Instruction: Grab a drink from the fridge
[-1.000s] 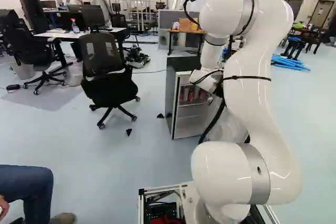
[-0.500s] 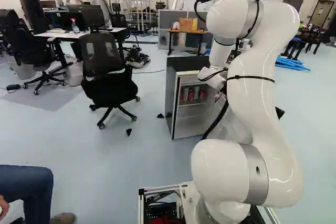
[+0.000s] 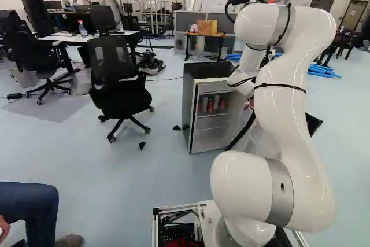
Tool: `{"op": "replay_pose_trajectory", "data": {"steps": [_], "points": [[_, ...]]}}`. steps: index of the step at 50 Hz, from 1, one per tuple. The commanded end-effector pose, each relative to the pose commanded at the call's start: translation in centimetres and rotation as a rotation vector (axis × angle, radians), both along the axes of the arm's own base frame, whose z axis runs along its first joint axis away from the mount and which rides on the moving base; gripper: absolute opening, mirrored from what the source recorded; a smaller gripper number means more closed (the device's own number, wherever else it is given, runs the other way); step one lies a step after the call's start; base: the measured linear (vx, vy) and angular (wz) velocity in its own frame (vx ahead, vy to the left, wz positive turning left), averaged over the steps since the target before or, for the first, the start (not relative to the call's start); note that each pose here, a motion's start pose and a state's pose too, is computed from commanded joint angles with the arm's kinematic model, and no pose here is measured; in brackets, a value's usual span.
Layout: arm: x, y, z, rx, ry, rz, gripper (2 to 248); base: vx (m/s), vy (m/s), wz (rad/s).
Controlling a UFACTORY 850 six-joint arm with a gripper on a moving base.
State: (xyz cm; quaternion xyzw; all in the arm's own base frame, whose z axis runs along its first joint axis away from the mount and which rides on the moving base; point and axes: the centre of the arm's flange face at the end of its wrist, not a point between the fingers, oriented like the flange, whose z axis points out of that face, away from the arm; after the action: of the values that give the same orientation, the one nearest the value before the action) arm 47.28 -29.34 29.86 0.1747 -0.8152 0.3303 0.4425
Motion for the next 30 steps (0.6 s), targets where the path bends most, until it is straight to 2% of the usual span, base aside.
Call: {"op": "replay_pose_trajectory", "data": {"steps": [20, 30], "points": [[0.3, -4.2, 0.3, -0.012, -0.048, -0.06, 247, 0.0, 0.0, 0.0], [0.1, -4.7, 0.3, -0.014, -0.049, -0.068, 247, 0.0, 0.0, 0.0]]}}
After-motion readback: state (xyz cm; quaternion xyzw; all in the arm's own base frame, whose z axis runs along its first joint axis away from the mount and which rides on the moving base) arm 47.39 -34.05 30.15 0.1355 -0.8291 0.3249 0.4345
